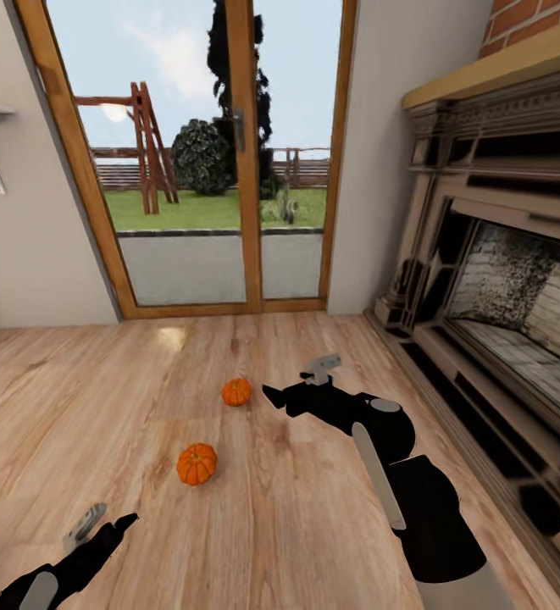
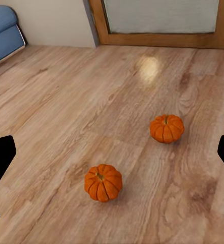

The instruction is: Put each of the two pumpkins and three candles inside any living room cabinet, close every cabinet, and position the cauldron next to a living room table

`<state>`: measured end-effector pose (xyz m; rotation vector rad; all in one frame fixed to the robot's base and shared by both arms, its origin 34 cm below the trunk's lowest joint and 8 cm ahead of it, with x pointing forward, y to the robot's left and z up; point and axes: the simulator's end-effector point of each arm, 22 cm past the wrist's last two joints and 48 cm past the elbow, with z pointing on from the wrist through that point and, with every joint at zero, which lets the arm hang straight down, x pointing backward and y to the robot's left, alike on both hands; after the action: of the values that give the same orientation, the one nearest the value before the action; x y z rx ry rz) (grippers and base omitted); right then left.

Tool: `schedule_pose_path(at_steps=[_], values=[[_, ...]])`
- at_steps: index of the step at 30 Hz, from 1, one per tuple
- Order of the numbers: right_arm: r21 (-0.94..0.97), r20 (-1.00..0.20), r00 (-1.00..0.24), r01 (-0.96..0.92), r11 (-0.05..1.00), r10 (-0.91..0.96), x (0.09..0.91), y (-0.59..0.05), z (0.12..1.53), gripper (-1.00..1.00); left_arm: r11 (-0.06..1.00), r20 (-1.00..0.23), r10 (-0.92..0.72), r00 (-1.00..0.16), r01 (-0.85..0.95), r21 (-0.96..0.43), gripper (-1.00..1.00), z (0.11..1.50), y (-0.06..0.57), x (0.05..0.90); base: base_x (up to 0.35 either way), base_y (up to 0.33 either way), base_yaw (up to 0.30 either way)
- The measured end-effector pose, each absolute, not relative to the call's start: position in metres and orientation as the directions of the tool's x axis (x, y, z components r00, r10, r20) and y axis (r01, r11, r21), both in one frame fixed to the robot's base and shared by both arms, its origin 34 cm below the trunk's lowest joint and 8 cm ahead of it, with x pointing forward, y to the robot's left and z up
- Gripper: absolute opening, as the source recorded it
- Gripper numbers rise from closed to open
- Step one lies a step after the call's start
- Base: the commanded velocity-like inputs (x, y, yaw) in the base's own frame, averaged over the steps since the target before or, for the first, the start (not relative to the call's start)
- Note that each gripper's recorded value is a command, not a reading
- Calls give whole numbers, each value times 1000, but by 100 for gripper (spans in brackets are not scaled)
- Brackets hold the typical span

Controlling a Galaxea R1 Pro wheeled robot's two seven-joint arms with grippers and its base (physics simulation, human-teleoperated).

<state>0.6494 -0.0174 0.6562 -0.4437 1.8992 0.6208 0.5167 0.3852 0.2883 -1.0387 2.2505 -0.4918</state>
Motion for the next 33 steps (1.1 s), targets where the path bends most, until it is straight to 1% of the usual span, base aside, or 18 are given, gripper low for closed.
schedule_pose_path(at_steps=[6, 18, 24, 33], values=[[219, -917, -398, -560, 799, -28, 649, -18, 654, 100, 613, -341, -785, -517, -569, -548, 100, 278, 383, 506, 260, 230, 0], [217, -919, -394, -564, 797, -29, 647, -17, 658, 100, 595, -325, -787, -524, -511, -620, 100, 285, 367, 512, 259, 230, 0], [233, -895, -443, -556, 798, -47, 642, -19, 648, 100, 588, -310, -789, -531, -506, -631, 100, 285, 360, 513, 259, 230, 0], [239, -886, -460, -553, 798, -53, 640, -20, 645, 100, 565, -258, -796, -547, -521, -640, 100, 278, 347, 513, 263, 215, 0]])
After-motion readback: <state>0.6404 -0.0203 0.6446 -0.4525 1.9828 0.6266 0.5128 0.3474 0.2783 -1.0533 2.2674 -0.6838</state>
